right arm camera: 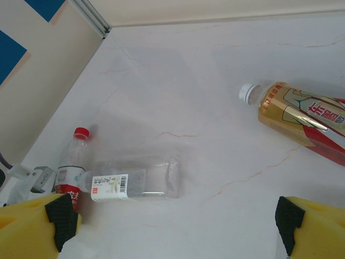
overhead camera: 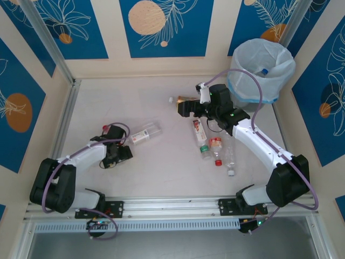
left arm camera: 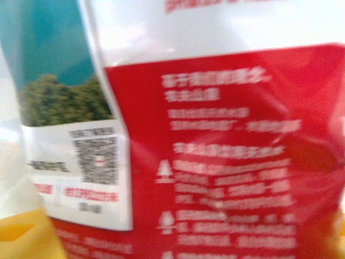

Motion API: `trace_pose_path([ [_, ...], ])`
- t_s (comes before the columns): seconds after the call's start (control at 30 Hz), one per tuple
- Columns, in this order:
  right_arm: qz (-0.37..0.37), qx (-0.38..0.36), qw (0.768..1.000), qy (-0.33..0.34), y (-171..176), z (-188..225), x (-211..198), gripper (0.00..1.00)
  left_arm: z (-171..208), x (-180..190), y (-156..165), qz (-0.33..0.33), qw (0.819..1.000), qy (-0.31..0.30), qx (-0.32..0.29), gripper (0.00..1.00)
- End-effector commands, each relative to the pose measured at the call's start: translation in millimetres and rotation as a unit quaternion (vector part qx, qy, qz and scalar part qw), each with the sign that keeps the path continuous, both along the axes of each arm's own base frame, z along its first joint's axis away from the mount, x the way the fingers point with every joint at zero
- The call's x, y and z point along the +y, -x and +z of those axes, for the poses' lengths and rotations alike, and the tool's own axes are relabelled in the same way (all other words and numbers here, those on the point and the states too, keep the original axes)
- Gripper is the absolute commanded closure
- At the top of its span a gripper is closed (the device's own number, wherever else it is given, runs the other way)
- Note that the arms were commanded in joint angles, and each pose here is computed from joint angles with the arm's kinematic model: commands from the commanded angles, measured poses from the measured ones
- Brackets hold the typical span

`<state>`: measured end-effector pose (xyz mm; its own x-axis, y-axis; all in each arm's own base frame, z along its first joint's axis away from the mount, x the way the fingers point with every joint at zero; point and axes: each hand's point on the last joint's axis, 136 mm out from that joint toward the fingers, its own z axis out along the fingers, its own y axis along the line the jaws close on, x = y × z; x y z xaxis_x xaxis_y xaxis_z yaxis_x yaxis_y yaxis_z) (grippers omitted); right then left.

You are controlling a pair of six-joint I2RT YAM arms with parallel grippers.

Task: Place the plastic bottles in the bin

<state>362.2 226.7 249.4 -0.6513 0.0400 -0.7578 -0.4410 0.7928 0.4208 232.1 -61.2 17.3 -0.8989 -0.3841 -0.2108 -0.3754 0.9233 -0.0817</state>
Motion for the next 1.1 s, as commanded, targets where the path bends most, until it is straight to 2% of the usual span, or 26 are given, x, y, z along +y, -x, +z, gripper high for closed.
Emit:
trace_pose_path([
  [0.0,0.002,-0.007,1.000,0.007,3,4,-2,0.02,4,6,-9,-0.016,0.999,-0.029,-0.016,0.23],
  [0.13,0.001,-0.007,1.000,0.004,3,5,-1,0.02,9,8,-9,-0.029,0.999,-0.034,-0.023,0.36],
  [0.23,0.001,-0.006,1.000,0.005,2,4,-1,0.02,13,9,-7,-0.044,0.998,-0.038,-0.027,0.40],
  [0.4,0.000,-0.003,1.000,0.002,2,4,0,0.02,25,13,-5,-0.048,0.997,-0.048,-0.037,0.43],
  [0.73,-0.015,0.004,1.000,0.000,4,-1,-6,0.02,68,11,-12,-0.060,0.991,-0.042,-0.110,0.44],
  [0.93,-0.057,0.021,0.998,-0.024,4,-4,-16,0.01,112,-12,-23,-0.110,0.973,-0.020,-0.203,0.44],
  [1.07,-0.097,0.033,0.994,-0.038,4,-8,-29,0.01,131,-35,-27,-0.150,0.961,-0.018,-0.230,0.44],
])
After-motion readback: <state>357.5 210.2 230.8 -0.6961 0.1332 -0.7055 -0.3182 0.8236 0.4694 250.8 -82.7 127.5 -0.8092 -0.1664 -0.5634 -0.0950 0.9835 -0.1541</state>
